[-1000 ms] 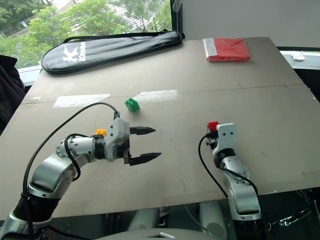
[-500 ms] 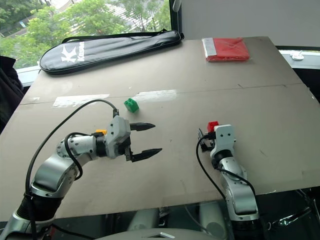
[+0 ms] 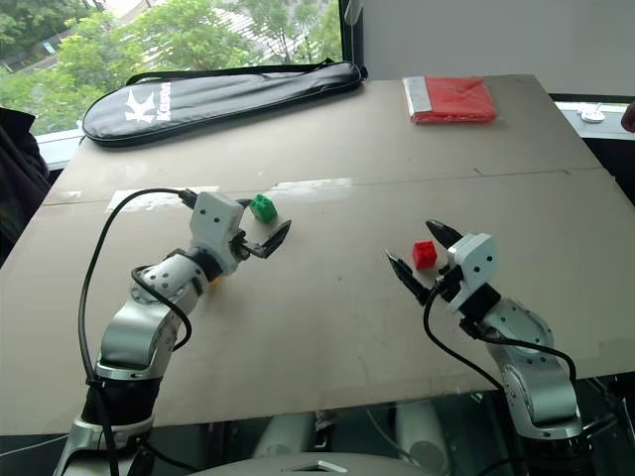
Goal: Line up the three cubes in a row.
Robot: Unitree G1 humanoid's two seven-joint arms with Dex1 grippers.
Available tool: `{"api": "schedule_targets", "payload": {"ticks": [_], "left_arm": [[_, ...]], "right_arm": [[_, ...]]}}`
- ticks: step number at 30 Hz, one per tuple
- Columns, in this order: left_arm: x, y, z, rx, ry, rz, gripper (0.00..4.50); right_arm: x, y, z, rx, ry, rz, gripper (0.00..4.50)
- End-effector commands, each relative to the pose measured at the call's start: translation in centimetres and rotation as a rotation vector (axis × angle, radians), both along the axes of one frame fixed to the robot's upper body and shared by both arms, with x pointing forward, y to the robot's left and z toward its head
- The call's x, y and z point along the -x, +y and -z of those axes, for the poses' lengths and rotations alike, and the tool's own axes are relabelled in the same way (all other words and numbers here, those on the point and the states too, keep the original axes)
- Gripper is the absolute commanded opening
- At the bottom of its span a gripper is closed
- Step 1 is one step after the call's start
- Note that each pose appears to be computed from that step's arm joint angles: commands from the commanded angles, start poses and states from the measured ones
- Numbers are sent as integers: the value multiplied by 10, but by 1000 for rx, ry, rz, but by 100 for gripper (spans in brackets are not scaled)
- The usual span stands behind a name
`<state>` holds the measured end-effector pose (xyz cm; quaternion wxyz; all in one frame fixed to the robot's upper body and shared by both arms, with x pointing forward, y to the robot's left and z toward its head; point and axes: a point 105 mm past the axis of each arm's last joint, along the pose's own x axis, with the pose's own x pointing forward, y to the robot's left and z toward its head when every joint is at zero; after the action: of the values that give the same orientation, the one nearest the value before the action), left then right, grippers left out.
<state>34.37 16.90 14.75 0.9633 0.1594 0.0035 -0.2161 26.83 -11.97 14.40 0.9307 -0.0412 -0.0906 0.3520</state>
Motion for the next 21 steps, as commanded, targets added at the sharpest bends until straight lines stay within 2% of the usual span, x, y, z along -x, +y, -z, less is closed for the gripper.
{"api": "schedule_targets", "payload": {"ticks": [1, 5, 12, 21], "left_arm": [[-21, 14, -14, -106, -42, 28, 450], [-37, 18, -13, -137, -29, 62, 450], [-47, 31, 27, -154, 138, 98, 450], [-66, 34, 37, -113, 190, 74, 450]], "right_arm": [[18, 14, -5, -24, -3, -132, 443], [23, 14, 0, -4, 9, -160, 443], [30, 13, -3, -7, 12, -179, 443], [32, 12, -1, 4, 13, -178, 443]]}}
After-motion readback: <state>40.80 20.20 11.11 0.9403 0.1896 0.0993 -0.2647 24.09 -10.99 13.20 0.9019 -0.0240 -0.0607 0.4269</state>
